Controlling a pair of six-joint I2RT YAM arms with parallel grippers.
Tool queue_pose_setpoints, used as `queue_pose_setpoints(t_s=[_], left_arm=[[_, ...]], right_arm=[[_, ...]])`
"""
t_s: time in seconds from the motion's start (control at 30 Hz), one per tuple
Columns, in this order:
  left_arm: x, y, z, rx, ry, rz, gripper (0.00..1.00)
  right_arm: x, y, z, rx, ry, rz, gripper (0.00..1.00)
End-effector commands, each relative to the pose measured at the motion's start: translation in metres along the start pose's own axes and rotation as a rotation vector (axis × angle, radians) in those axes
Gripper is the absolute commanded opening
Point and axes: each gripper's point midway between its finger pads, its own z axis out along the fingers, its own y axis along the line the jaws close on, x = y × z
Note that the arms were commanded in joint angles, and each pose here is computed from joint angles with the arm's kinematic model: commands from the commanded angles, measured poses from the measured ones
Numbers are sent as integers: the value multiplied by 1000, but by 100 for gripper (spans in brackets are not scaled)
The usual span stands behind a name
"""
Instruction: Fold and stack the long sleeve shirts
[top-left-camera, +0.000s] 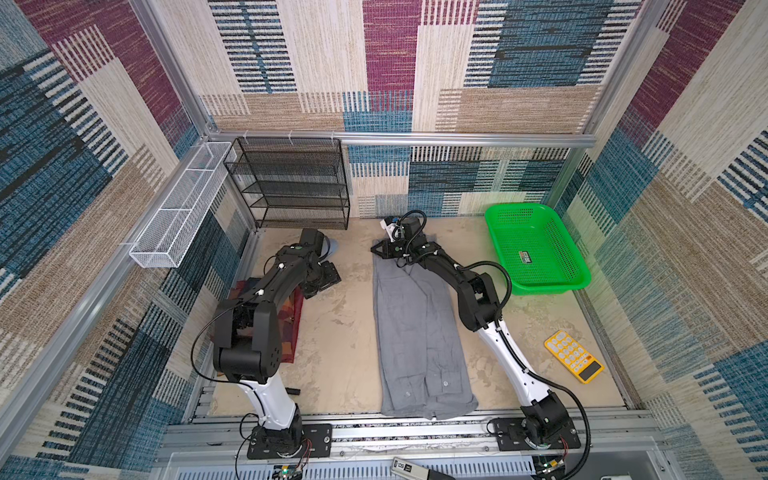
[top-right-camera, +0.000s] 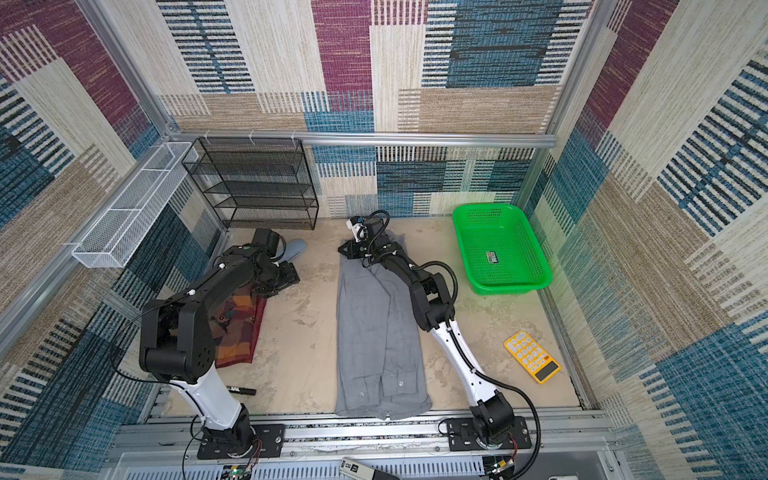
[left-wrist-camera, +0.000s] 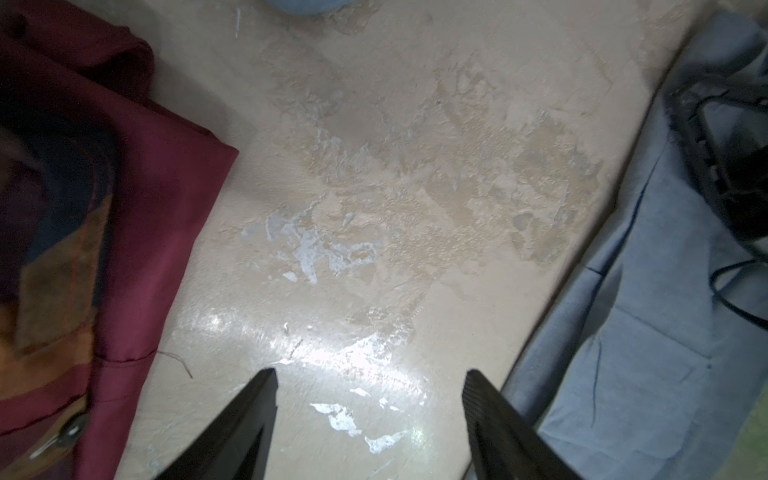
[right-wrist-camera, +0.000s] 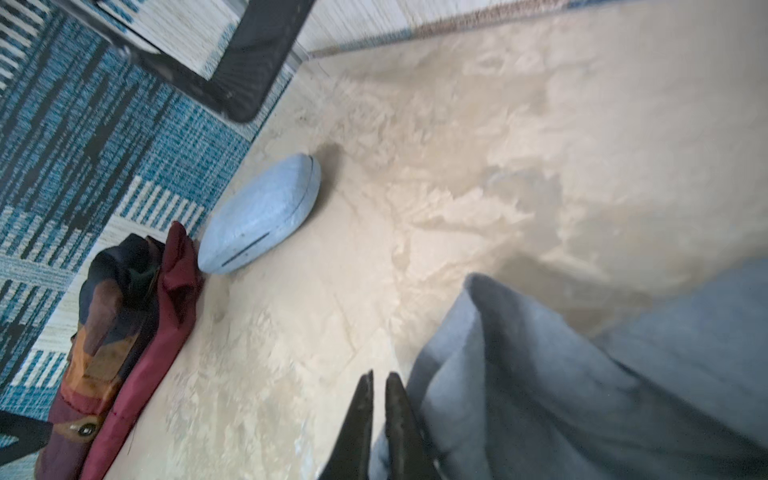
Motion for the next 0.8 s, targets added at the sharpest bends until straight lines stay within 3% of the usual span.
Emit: queue_pose_setpoints(t_s=[0.0,0.17,0.33,0.47,0.5,0.57,0.6,0.77], left_arm=[[4,-10,6,74,38,-31,74],[24,-20,13,151,103,-101,76],[48,-37,-8,256,118,-58,78],[93,-48,-24,268,128,9,79],[105,-51,-27,273,134,26,79],[132,-51,-30,273,157,49,80],[145,-51,-31,285,170,56,80],[204,-39,-31,294,237,93,80]], right_arm=[[-5,2,-11,-8,28,31,26],[-76,77,-68,-26,-75,-95,60],[-106,128,-134,63,-137,-138,76],[-86,146,-199,189,-205,-101,82],[-74,148,-214,216,-215,-92,90],[-49,157,-250,264,-232,-68,93],[-32,158,-267,294,-230,-44,100],[73,148,-328,423,-140,111,100]])
